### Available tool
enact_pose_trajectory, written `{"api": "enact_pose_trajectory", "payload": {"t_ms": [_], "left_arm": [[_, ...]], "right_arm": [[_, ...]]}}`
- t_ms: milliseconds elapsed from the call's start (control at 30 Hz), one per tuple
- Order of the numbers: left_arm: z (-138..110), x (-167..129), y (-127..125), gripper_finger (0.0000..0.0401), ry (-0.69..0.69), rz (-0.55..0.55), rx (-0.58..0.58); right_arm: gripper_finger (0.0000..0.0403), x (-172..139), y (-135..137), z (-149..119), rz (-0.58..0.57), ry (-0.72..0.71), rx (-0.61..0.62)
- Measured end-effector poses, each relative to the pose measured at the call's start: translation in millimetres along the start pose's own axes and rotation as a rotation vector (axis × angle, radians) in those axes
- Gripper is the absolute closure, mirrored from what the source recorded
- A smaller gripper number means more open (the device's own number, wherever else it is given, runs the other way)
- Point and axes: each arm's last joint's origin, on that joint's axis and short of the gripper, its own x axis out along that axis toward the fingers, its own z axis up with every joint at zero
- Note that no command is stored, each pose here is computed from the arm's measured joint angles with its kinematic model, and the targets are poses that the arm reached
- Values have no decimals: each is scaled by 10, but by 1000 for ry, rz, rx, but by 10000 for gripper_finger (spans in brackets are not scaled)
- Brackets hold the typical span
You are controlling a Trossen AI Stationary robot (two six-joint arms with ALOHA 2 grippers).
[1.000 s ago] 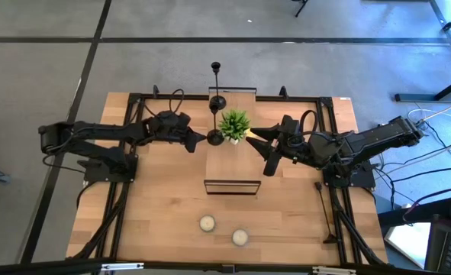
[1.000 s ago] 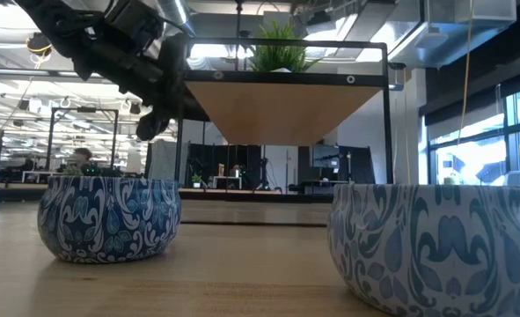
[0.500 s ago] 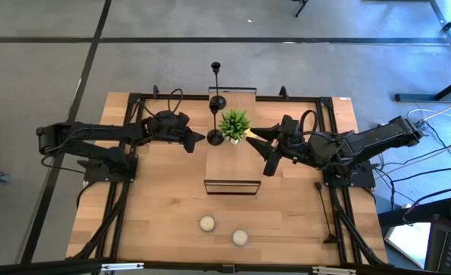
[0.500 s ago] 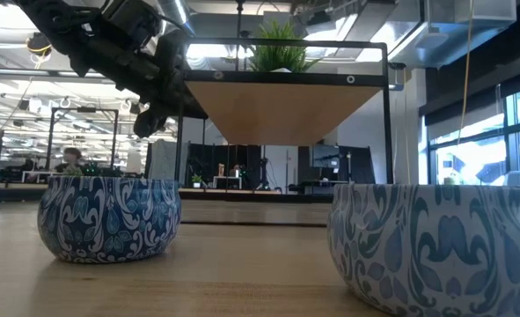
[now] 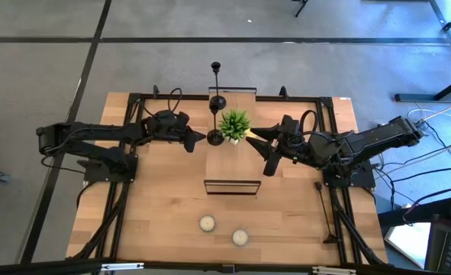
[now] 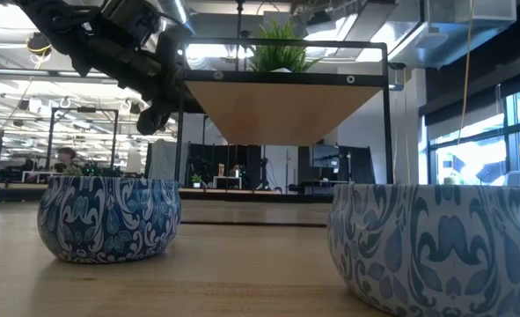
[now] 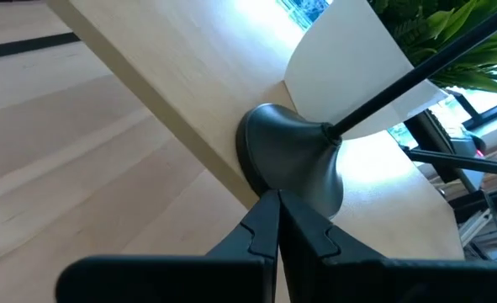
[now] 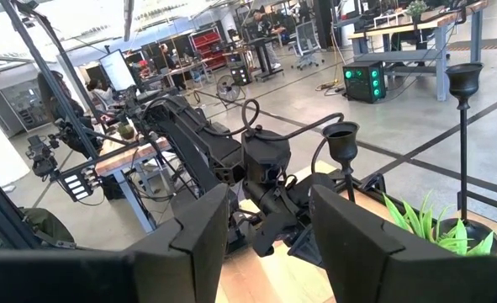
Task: Pick & Place candle stick holders
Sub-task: Put the left candle holder on the shelf
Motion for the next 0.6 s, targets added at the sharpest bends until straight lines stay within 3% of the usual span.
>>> {"api": "enact_pose_trajectory", "payload": {"t_ms": [433, 600], "left_arm": [[18, -24, -20, 399, -14, -10, 12], [231, -246, -203, 399, -87, -37, 92]], "right_arm": [[231, -1, 1, -2, 1, 1, -1], [231, -1, 2, -2, 2, 2, -1]]}}
